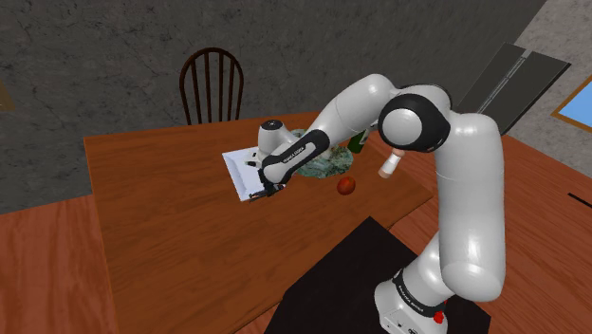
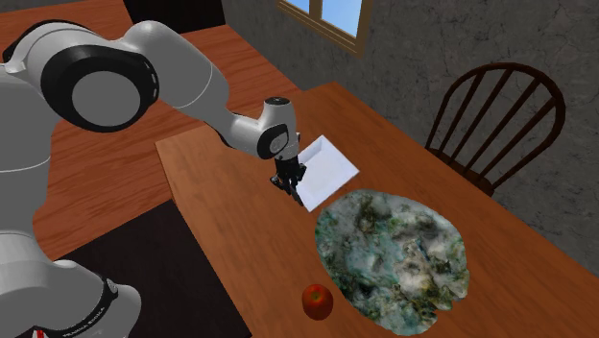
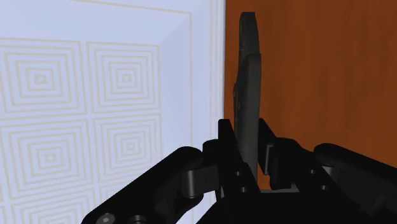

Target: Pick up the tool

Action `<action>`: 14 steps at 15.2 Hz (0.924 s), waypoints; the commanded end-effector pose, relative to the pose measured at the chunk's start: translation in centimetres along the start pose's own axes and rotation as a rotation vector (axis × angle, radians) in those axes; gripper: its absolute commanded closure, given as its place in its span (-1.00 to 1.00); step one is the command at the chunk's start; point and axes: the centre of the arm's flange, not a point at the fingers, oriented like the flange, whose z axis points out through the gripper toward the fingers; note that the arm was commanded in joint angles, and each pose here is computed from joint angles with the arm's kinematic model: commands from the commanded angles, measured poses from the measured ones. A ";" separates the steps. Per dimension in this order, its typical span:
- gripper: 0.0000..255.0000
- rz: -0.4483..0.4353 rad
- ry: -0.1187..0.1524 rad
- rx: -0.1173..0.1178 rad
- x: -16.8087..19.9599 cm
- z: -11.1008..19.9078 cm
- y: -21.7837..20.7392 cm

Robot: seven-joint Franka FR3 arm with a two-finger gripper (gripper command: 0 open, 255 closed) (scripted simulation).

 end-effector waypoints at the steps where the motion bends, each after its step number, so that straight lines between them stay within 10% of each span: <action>1: 1.00 -0.001 0.000 0.001 0.0 0.1 0.0; 14: 1.00 -0.001 0.000 0.001 -1.2 -6.7 0.0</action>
